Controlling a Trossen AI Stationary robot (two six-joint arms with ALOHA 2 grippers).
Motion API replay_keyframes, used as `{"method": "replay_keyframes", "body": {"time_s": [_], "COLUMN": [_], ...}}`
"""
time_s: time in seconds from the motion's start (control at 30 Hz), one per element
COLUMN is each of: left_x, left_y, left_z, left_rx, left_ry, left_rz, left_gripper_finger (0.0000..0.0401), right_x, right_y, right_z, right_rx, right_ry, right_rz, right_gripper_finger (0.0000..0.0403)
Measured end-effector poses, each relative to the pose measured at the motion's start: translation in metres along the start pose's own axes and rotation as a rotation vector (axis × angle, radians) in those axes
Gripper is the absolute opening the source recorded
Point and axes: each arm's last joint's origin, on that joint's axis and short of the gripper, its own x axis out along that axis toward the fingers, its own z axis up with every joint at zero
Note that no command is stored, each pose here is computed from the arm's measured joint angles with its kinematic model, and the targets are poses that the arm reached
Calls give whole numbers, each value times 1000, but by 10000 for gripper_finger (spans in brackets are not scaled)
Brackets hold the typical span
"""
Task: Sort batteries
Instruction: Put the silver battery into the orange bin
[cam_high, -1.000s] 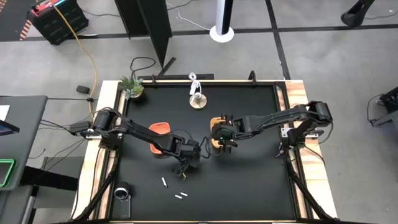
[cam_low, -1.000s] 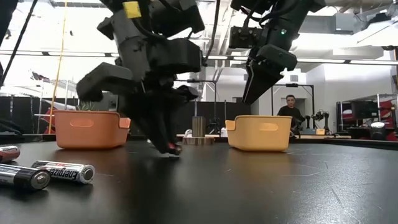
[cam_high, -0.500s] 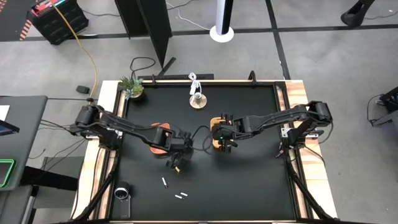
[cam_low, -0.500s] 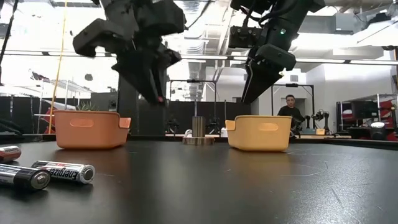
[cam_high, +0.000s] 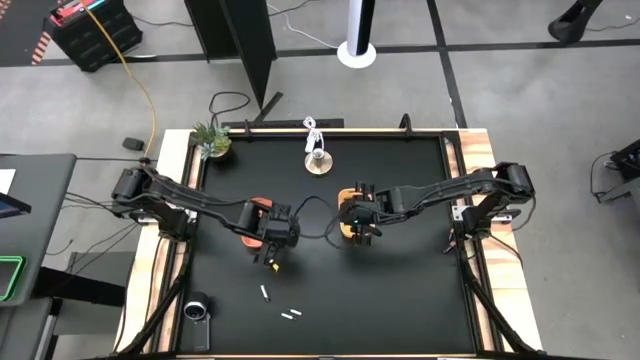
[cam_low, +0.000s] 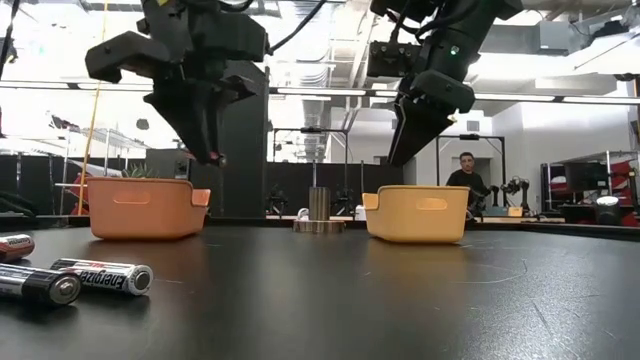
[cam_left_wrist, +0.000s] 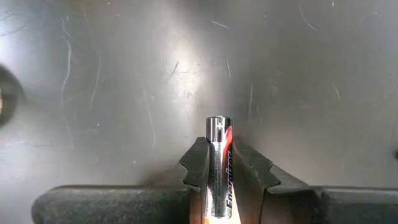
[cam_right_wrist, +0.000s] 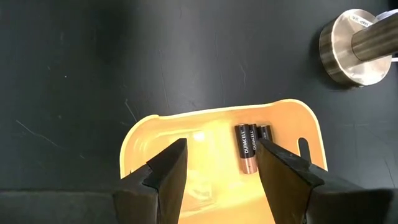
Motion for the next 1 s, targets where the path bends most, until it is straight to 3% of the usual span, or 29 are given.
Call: {"method": "replay_keyframes", "body": {"time_s": [0.4, 0.57, 0.77, 1.0], "left_x": [-6, 5, 10, -16], "left_y": [6, 9, 10, 7], "left_z": [-57, -80, -90, -88], "left_rx": [-187, -268, -334, -319], "left_ry": [3, 4, -35, -176], "left_rz": [53, 76, 116, 129], "left_gripper_finger": [38, 39, 118, 187], "right_x": [0, 0, 0, 0], "right_y": [0, 0, 0, 0], "right_z": [1, 2, 2, 1], "right_rx": [5, 6, 9, 10], "right_ry": [-12, -17, -16, -15], "right_rz": [1, 1, 1, 2], "right_gripper_finger": [207, 207, 207, 207]}}
